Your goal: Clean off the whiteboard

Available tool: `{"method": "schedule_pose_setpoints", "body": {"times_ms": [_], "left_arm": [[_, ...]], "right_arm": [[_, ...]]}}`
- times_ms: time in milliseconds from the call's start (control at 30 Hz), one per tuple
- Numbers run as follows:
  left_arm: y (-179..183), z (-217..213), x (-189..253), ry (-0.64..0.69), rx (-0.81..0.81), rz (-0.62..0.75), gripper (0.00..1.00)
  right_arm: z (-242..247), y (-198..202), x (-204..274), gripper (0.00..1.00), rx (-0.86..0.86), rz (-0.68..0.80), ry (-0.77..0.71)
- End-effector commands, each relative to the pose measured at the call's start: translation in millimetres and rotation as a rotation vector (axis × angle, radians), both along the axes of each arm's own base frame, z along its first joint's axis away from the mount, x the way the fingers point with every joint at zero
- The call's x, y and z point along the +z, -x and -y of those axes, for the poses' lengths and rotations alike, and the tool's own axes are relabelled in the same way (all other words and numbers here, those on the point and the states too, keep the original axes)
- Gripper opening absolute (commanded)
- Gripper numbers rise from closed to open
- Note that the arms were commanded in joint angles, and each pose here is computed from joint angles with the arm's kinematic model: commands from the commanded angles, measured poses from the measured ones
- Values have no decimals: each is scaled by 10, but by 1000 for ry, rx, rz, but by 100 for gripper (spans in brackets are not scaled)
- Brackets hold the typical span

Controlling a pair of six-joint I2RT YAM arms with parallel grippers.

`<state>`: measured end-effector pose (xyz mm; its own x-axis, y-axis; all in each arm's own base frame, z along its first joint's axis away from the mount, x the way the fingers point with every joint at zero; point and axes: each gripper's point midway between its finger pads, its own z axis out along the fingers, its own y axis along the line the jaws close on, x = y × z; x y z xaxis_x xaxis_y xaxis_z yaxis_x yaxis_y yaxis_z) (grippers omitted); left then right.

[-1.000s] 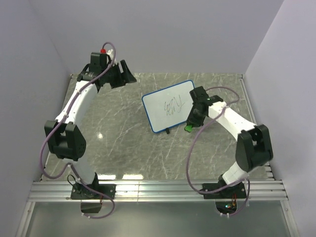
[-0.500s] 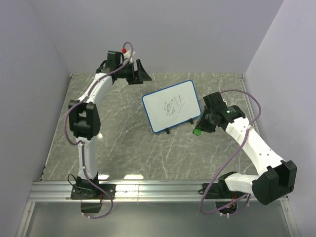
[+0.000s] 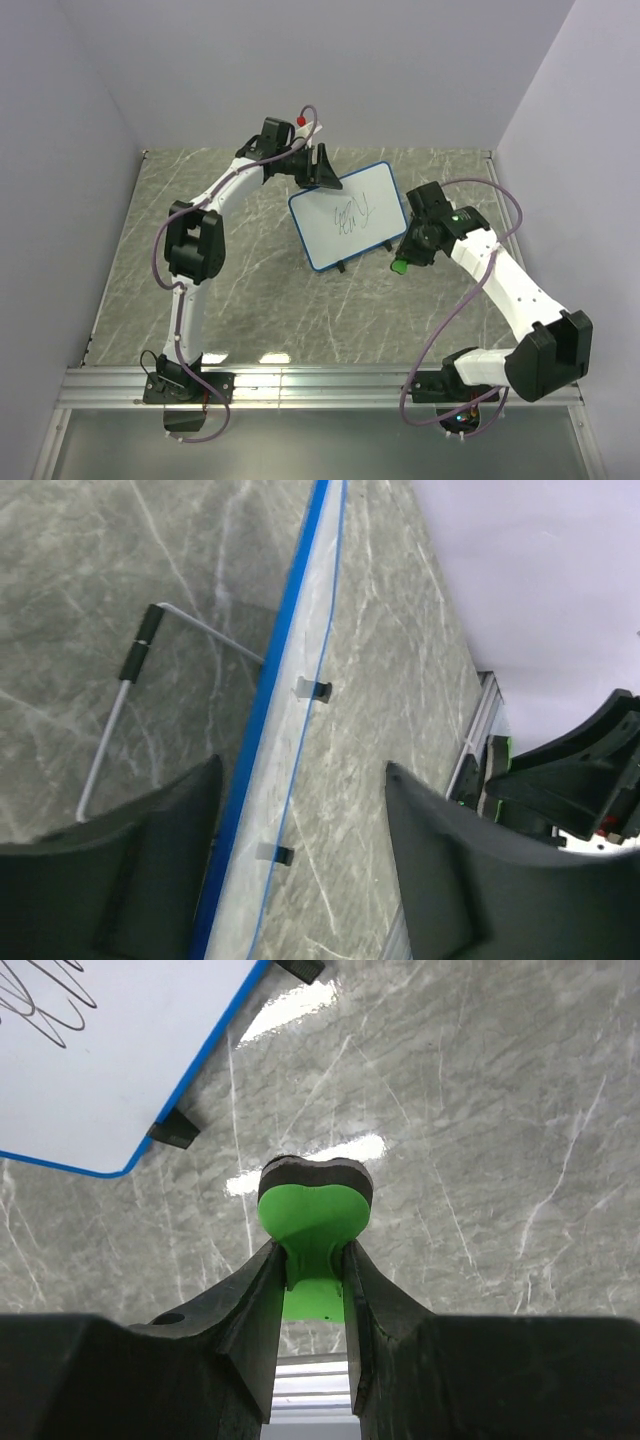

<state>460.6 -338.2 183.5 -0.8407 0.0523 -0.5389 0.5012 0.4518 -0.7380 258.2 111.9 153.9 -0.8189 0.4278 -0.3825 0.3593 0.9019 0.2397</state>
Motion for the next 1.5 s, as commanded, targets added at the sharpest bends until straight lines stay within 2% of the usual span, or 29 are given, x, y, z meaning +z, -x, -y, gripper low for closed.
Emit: {"method": "schedule_pose_setpoints", "body": {"times_ms": [0,33,67,133,167,200,233,267,333,367,400,467,500,700,867,1133,1233,1467], "left_arm": [[-53,-23,85,-2,-13,62,64],[-56,-36,24,-20,-1,54,62],[-52,-48,-1,-30,-1,56,53],[-15,-75,-94,-54,7,34,48],[-24,-97,-104,-68,20,41,40],[-17,-112,-133,-77,26,38,37],[8,-131,-203,-92,34,25,35],[2,-158,-227,-110,47,29,25],[30,-197,-371,-141,62,7,17],[39,-205,-394,-151,65,8,8],[43,-226,-444,-161,68,2,5],[70,-250,-544,-183,71,-14,0],[92,-260,-578,-188,71,-22,0],[83,-276,-526,-192,89,-3,0],[75,-302,-487,-209,93,10,0],[104,-347,-524,-235,95,9,0],[117,-358,-539,-235,96,3,0],[93,-342,-505,-229,98,3,0]], "right_arm": [[-48,-179,160,0,9,62,-9],[-122,-233,202,0,28,72,-34],[-198,-342,262,0,52,114,-60],[-406,-571,427,0,97,200,-145],[-479,-647,490,0,110,225,-180],[-549,-745,477,0,119,228,-205],[-639,-921,642,0,124,291,-250],[-743,-991,701,0,133,297,-306],[-894,-1235,757,0,133,313,-363],[-989,-1354,828,0,128,333,-412],[-1055,-1488,678,0,118,300,-418],[-1202,-1707,818,0,107,316,-462],[-1282,-1887,810,0,104,315,-468],[-1525,-2243,513,0,62,251,-439],[-1481,-2069,158,0,6,204,-394],[-1122,-1422,-461,0,-122,102,-225],[-1209,-1249,-634,0,-116,61,-215],[-1508,-716,-1277,0,-33,-134,-182]]}}
